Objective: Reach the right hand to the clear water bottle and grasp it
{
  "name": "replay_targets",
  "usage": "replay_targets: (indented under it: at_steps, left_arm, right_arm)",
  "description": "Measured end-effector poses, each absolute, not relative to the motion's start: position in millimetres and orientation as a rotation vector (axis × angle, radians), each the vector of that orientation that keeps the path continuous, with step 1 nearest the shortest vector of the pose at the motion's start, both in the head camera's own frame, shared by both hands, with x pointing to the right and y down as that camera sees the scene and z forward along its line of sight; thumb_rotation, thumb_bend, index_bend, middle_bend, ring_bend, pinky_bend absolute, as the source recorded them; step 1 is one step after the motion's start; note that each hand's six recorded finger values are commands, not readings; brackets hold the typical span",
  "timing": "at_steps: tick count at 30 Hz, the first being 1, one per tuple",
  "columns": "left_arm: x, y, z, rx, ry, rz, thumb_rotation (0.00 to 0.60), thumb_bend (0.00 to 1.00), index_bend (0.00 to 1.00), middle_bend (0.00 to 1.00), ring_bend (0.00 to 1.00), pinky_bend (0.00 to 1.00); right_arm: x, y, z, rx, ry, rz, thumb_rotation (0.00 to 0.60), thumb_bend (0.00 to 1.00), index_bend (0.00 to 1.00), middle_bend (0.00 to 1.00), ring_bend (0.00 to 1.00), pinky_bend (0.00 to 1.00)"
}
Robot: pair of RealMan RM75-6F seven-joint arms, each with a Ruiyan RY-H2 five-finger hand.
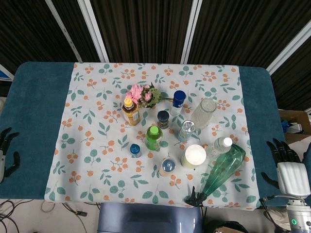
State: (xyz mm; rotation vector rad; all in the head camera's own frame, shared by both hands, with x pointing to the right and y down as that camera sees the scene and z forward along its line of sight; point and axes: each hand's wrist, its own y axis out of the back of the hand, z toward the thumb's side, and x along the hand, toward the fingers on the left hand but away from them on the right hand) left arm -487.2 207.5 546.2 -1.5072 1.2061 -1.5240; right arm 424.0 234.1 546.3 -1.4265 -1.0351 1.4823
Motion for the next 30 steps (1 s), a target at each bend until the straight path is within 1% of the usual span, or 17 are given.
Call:
replay_targets:
  at_steps: [21, 30]
  left_arm:
    - [-488.3, 207.9, 545.3, -1.506, 1.209, -1.523, 0.600, 0.59, 0.19, 0.07, 0.11, 0.00]
    - [-487.4, 208.0, 546.0, -1.511, 1.211, -1.523, 0.600, 0.59, 0.19, 0.07, 0.11, 0.00]
  right_arm:
    - [423.3, 235.2, 549.1, -1.467, -1.043, 1.483, 0.600, 0.20, 0.11, 0.11, 0.11, 0.22]
    - [427.8, 234.4, 555.6, -1.532, -1.097, 1.489, 0.600, 0.20, 0.11, 0.11, 0.11, 0.22]
